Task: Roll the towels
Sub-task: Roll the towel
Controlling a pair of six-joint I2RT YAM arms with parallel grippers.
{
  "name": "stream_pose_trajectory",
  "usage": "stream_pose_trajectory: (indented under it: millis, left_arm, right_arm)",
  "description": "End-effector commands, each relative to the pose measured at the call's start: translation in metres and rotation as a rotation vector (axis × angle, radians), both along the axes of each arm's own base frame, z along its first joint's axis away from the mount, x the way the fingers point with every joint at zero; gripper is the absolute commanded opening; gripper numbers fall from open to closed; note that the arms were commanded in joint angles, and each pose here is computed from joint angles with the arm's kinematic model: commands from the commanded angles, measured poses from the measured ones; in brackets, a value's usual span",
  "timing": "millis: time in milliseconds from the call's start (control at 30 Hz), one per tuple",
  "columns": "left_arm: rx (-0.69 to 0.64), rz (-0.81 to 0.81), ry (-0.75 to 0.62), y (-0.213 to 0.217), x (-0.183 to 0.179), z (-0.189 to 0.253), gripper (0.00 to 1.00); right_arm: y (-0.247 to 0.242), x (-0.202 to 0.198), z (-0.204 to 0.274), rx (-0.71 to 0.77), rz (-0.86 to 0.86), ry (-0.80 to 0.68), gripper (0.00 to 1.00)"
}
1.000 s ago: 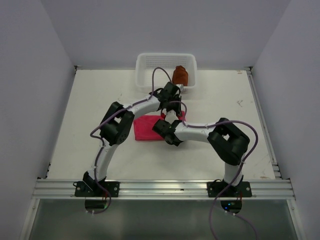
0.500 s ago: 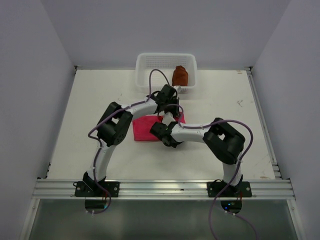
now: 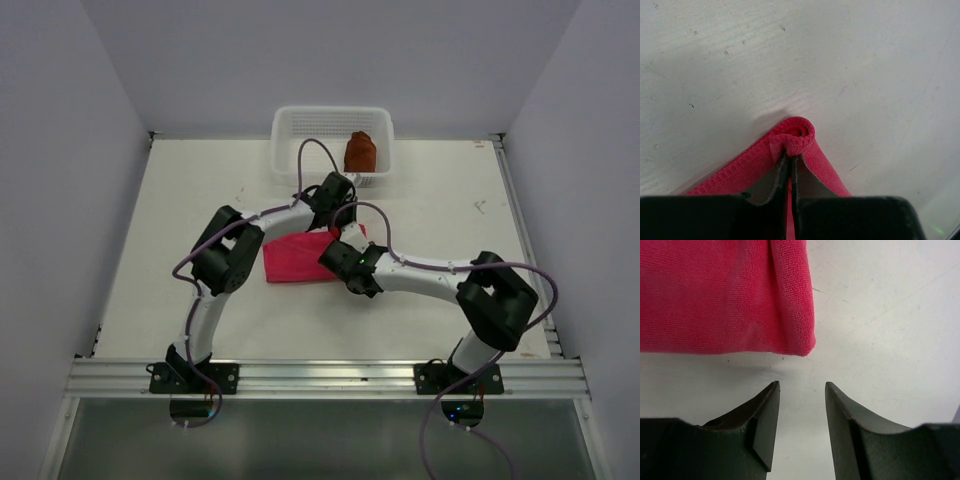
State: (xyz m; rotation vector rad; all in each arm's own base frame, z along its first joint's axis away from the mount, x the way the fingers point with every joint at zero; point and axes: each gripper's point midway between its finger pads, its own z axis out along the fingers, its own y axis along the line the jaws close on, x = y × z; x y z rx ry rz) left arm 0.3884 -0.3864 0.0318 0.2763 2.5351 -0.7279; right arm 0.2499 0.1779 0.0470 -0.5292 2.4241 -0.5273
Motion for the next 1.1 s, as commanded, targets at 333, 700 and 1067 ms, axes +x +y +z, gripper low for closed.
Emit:
stream_pose_trajectory:
  millis: [333,700,1067]
  left_arm:
    - [0.043,0.025,-0.004,0.02,-0.003,-0.01,0.0]
    - [0.031,0.039,0.002,0.024,-0.003,-0.01,0.0]
    - [0.015,0.033,0.0,0.022,-0.002,-0.007,0.0]
  right_arm:
    - [0.015,0.02,0.068,0.65,-0.191,-0.163,0.27]
    - [0.004,0.042,0.036,0.915,-0.383,-0.043,0.2]
    - [-0.005,0.062,0.014,0.994,-0.489,-0.011,0.21]
